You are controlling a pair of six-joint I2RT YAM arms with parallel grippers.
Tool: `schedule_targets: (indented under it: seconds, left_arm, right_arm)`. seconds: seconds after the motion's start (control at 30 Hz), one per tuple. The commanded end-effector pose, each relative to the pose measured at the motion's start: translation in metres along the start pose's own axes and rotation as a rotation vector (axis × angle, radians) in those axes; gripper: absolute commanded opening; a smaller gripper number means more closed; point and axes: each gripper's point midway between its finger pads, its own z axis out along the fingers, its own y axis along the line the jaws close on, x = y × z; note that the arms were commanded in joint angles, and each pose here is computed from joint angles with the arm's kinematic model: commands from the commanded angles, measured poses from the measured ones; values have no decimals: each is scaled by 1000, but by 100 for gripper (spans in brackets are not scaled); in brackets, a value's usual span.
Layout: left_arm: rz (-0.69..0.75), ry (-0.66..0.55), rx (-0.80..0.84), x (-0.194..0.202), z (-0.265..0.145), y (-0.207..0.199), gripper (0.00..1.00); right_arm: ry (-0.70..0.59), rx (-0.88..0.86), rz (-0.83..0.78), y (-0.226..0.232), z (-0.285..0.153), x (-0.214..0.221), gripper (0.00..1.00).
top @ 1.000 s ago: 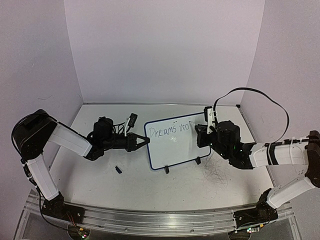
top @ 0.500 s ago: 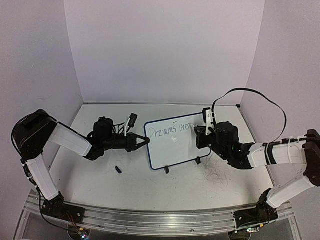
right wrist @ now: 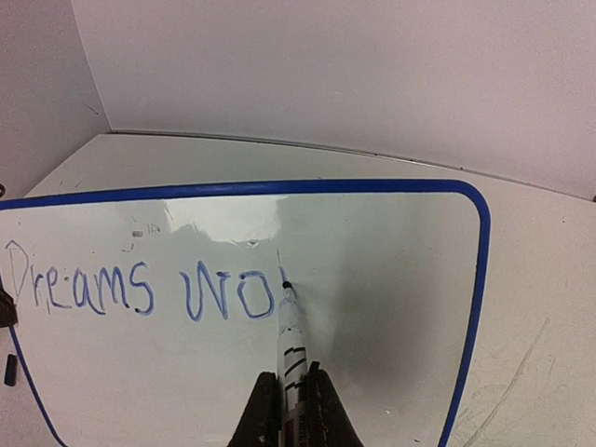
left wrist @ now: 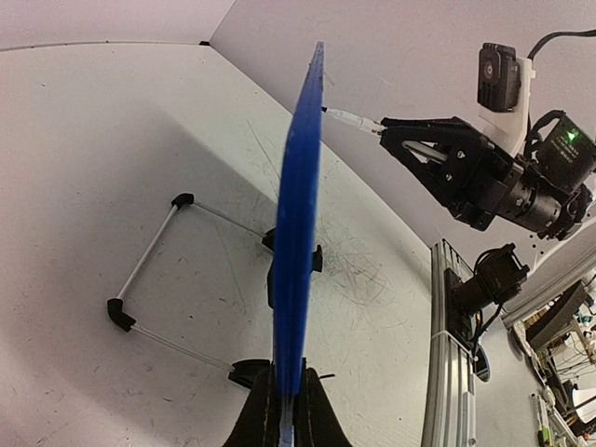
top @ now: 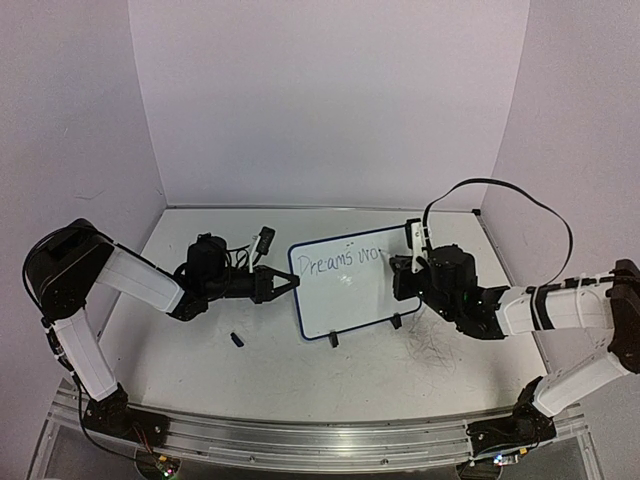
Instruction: Write a sentence on the whiteboard
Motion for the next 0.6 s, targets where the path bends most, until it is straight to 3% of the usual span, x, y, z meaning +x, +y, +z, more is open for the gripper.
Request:
schedule_targets:
  seconds: [0.0, 0.57]
  left_arm:
    - [41, -9, 32, -12, 3, -14, 0]
    - [41, -7, 32, -12, 3, -15, 0]
  right_arm:
    - [27, 4, 14, -4, -6, 9, 0]
    - [10, 12, 31, -4, -4, 6, 0]
